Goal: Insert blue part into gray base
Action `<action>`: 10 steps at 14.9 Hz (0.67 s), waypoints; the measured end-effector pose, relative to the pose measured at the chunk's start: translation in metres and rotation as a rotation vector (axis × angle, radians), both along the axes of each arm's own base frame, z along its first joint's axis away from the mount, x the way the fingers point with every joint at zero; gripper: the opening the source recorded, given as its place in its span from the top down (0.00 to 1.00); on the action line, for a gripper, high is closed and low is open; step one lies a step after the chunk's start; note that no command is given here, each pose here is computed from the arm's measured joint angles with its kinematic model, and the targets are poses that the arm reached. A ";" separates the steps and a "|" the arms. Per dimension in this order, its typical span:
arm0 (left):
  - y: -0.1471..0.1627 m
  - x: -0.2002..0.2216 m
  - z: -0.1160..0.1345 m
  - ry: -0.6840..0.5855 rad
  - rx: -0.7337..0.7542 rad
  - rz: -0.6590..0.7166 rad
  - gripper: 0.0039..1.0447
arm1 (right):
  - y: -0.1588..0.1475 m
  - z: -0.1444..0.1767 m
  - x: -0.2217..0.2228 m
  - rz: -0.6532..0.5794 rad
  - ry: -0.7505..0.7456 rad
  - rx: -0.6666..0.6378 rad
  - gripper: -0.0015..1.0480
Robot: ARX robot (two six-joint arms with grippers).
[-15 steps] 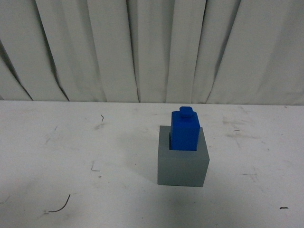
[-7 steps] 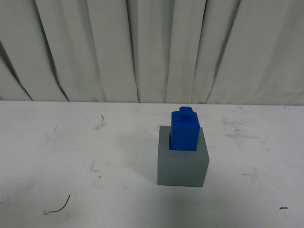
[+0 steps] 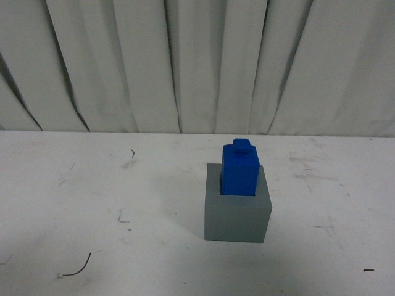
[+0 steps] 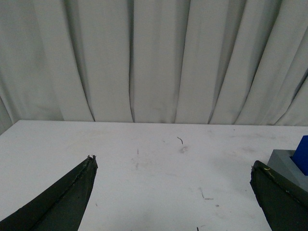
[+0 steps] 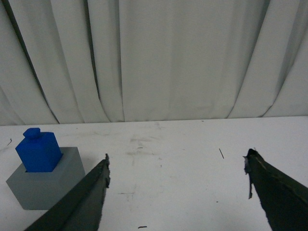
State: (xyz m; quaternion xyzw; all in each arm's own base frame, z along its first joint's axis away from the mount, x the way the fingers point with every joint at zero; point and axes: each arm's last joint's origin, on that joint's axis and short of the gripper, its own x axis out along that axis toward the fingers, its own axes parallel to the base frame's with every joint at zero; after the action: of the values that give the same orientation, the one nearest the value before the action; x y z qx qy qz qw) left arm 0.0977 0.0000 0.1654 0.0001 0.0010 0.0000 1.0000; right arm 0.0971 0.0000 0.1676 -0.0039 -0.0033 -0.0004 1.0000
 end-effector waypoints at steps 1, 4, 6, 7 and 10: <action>0.000 0.000 0.000 0.000 0.000 0.000 0.06 | 0.000 0.000 0.000 0.000 0.000 0.000 0.12; 0.000 0.000 0.000 0.000 0.000 0.000 0.06 | 0.000 0.000 0.000 0.000 0.000 0.001 0.04; 0.000 0.000 0.000 0.000 0.000 0.000 0.06 | 0.000 0.000 0.000 0.000 0.000 0.000 0.07; 0.000 0.000 0.000 0.000 0.000 0.000 0.06 | 0.000 0.000 0.000 0.000 0.000 0.000 0.06; 0.000 0.000 0.000 0.000 0.000 0.000 0.06 | 0.000 0.000 0.000 0.000 0.000 0.000 0.06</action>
State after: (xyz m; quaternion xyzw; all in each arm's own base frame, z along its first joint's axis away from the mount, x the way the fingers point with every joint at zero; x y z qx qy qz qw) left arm 0.0977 0.0000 0.1654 0.0001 0.0010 -0.0002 1.0000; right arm 0.0971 0.0000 0.1676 -0.0037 -0.0033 -0.0004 1.0000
